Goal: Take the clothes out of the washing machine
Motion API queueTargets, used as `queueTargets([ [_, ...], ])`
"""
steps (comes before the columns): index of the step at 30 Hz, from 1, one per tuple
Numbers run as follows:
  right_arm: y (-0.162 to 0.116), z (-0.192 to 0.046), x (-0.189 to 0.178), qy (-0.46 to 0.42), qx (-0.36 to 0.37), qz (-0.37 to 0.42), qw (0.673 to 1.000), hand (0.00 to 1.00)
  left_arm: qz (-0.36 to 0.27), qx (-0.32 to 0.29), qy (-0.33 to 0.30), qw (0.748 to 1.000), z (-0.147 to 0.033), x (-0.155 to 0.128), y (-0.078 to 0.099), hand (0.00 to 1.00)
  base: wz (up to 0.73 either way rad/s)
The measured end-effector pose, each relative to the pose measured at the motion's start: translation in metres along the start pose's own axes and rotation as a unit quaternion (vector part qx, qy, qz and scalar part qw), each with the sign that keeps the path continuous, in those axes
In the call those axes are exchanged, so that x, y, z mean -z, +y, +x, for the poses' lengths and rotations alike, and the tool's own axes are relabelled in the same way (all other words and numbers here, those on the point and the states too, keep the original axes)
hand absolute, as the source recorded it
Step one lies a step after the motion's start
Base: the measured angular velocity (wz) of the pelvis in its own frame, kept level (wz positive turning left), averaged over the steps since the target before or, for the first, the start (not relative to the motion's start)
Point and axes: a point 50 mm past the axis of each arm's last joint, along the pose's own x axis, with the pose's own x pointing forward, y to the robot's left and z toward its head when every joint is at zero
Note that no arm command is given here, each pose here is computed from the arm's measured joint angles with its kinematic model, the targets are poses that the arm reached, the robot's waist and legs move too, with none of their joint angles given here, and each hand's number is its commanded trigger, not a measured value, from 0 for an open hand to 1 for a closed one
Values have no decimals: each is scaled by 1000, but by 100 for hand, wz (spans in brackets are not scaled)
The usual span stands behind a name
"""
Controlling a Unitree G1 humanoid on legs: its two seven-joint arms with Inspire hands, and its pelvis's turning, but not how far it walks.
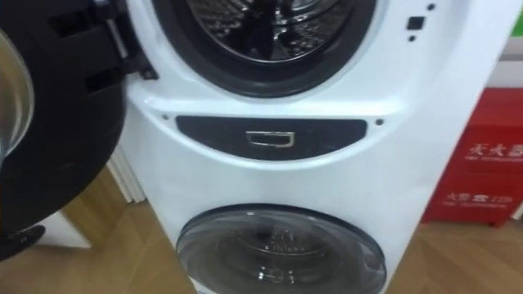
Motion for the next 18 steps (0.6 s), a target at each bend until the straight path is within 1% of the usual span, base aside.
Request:
queueTargets([
  [7,3,-2,5,9,-7,-5,1000,0,14,-19,-8,1000,-4,-6,-6,0,7],
  [12,7,-3,7,16,-19,-2,1000,0,24,-30,-34,999,-7,-16,-10,0,6],
  [16,8,-2,7,19,-26,-2,999,0,24,-12,-46,999,-13,-27,-17,0,18],
  [18,8,-2,7,21,-33,-2,999,0,29,-6,-48,998,-14,-28,-20,0,16],
])
